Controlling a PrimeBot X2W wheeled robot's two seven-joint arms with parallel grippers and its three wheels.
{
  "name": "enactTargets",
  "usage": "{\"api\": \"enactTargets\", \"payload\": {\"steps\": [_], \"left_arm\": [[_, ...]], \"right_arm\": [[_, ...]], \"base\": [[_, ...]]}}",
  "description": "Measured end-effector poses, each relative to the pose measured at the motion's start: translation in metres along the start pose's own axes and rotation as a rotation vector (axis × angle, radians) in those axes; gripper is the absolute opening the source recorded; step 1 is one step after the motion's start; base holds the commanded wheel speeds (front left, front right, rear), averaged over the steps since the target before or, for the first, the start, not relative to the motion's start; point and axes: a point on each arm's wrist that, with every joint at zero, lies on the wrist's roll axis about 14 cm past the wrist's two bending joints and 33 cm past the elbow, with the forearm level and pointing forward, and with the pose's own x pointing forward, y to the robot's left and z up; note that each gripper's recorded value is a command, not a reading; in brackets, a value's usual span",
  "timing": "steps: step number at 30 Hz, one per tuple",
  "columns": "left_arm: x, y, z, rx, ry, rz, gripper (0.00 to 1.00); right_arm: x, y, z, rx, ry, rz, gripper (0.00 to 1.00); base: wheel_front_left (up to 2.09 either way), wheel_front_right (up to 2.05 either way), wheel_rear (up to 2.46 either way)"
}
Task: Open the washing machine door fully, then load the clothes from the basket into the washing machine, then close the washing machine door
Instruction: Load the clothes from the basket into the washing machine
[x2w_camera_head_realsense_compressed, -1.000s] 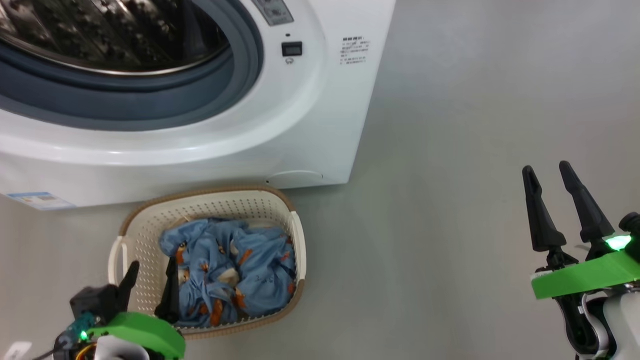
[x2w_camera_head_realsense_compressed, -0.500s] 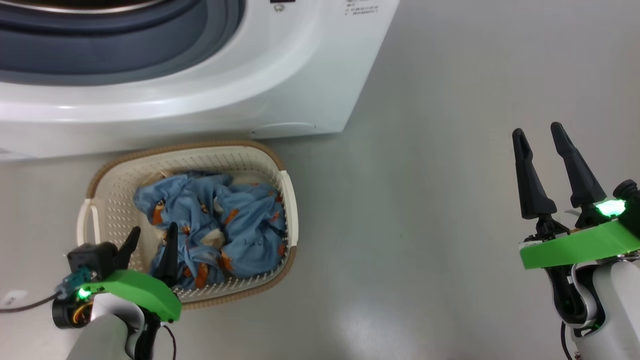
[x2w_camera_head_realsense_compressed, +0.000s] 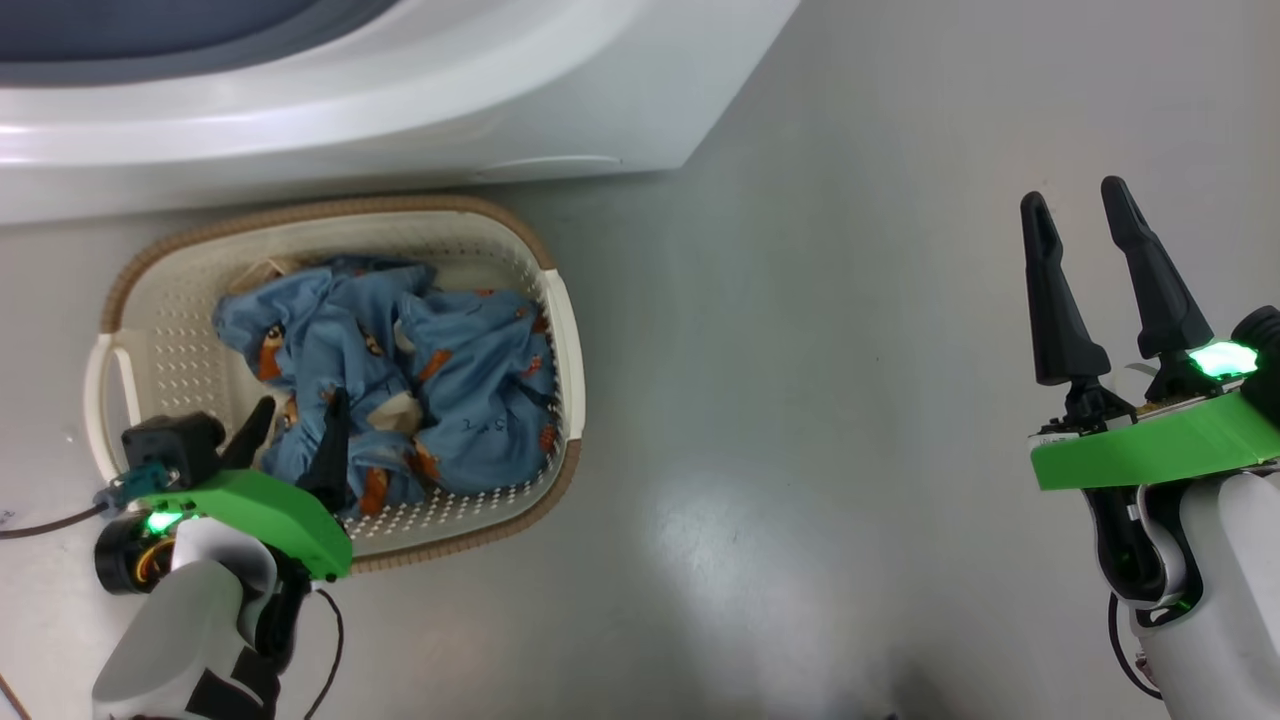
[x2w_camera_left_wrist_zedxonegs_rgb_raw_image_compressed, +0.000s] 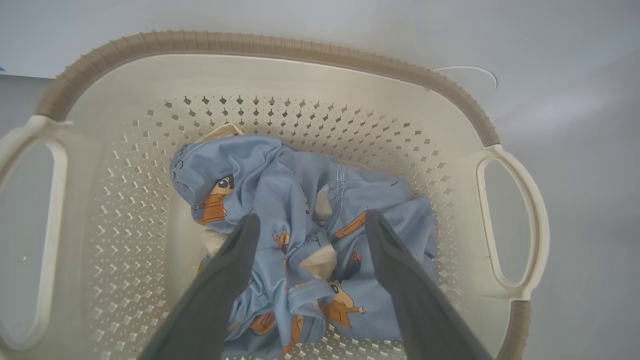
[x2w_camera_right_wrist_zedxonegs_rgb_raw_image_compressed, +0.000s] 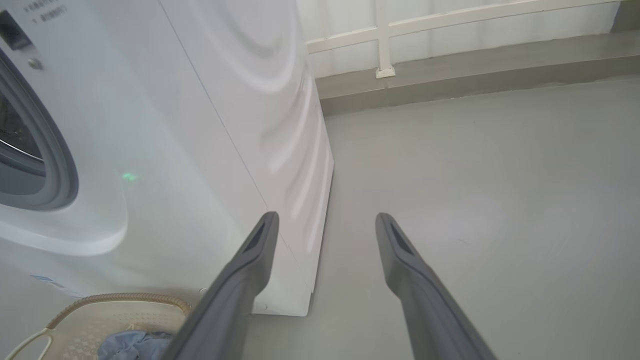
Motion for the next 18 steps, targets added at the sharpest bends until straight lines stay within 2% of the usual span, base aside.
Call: {"api": "enactTargets", "payload": {"steps": [18], "left_arm": [[0.031,0.023,-0.040,0.010,0.179,0.041,1.00]], "right_arm": [[0.017,-0.007,-0.034,0.000,0.053,-0.002,1.00]], "base": [[0.00,0.00,0.00]]}}
